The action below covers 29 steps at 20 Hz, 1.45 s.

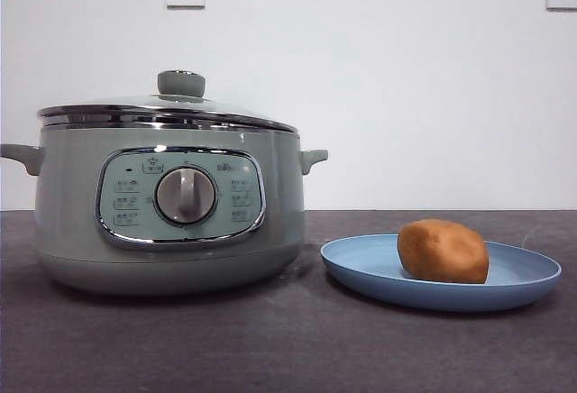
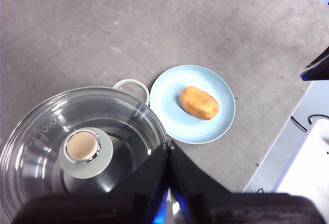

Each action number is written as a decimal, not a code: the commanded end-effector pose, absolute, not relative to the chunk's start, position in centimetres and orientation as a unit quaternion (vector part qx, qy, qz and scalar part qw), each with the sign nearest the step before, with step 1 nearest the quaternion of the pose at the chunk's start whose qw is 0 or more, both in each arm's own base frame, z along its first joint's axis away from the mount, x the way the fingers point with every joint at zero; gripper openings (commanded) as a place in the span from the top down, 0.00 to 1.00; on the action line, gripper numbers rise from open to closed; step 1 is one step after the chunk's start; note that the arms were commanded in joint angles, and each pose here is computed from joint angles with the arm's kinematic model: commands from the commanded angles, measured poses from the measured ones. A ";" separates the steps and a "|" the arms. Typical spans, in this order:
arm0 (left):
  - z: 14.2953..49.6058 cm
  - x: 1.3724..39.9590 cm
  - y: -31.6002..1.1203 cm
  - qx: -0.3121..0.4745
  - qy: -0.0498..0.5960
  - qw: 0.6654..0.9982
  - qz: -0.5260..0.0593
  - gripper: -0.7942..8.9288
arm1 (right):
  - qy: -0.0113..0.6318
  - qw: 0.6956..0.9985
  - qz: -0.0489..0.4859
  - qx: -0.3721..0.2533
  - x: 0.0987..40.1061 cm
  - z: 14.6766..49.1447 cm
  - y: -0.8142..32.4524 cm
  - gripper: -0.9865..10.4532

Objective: Take the potato out from the steamer,put the potato on the plate,close the lid

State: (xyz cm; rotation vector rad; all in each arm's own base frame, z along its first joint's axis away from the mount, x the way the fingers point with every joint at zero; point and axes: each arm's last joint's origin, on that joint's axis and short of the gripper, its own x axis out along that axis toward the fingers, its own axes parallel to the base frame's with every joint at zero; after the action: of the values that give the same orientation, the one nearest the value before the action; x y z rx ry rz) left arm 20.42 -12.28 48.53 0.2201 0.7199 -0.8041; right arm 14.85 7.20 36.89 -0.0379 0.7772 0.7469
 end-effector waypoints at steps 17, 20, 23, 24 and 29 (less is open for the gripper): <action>40.5 15.9 -8.5 0.036 0.112 0.940 -0.321 0.92 | 0.368 0.859 0.357 -0.021 14.9 36.9 7.2 0.91; 34.2 14.7 -6.8 -0.027 0.061 0.955 -0.288 0.92 | 0.368 0.859 0.357 -0.020 14.9 36.9 7.2 0.92; 28.7 12.7 -5.0 -0.059 0.004 0.963 -0.261 0.92 | 0.368 0.859 0.357 -0.021 14.9 36.9 7.2 0.91; 27.1 12.0 -4.5 -0.069 -0.012 0.965 -0.252 0.92 | 0.368 0.859 0.357 -0.021 14.9 36.9 7.2 0.91; 21.4 9.6 -2.8 -0.091 -0.050 0.972 -0.213 0.92 | 0.368 0.859 0.357 -0.021 14.9 36.9 7.2 0.91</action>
State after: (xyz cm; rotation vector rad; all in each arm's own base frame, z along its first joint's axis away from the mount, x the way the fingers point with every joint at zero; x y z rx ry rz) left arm 9.56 -2.82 21.67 -0.1701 -0.1039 -0.4321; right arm 14.84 7.20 36.89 -0.0379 0.7776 0.7469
